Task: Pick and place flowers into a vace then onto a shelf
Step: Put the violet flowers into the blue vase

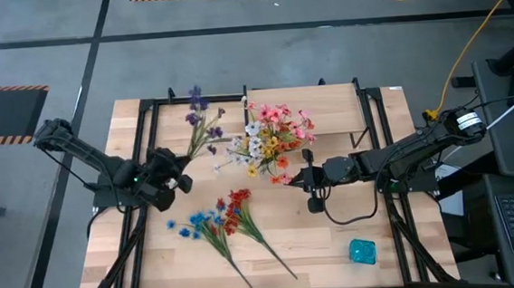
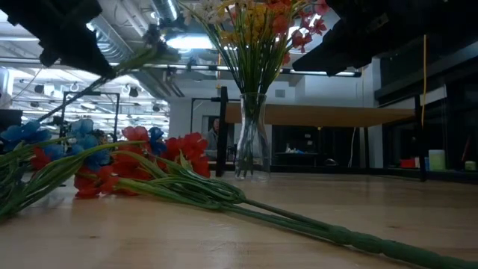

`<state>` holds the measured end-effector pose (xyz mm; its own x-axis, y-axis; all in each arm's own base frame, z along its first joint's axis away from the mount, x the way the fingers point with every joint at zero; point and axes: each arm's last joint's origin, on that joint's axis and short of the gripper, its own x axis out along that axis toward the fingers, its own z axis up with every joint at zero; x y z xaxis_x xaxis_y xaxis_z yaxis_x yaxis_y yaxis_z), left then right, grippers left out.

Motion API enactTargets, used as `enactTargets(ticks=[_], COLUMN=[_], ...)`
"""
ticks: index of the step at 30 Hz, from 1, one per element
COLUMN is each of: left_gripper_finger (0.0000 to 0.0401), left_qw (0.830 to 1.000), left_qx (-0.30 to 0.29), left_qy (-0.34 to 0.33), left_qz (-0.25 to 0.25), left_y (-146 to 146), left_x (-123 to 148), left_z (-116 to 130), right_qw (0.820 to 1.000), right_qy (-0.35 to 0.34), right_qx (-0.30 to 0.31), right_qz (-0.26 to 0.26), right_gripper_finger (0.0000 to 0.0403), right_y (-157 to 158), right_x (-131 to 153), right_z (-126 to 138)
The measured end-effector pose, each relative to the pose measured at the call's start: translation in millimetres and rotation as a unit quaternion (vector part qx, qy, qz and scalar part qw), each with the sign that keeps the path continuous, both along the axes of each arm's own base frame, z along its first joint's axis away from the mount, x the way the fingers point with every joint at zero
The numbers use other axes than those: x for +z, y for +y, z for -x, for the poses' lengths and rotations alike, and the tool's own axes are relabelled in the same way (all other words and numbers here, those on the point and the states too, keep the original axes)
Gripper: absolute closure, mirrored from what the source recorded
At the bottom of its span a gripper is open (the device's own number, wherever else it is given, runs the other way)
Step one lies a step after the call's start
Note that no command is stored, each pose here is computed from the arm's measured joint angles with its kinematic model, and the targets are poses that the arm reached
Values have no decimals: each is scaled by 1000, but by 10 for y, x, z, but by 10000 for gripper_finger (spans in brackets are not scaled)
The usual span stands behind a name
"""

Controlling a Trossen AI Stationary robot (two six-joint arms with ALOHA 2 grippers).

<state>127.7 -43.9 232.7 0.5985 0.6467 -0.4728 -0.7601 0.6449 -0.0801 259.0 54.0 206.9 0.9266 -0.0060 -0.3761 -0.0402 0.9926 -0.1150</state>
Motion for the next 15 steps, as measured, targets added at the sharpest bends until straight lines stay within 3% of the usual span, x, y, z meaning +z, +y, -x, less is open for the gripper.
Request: enactTargets(ticks=[8,15], left_gripper_finger=[398,398], left_qw=[994,985], left_qx=[37,54], left_qy=[-60,-86], left_qz=[-89,-137], left_y=[47,37], left_x=[97,155], left_z=[49,16], right_qw=[1000,1000], right_qy=[0,0], right_qx=[-1,0], right_qz=[-2,-2], right_gripper_finger=[400,400], right_y=[1,1], right_x=[0,0], right_z=[0,0])
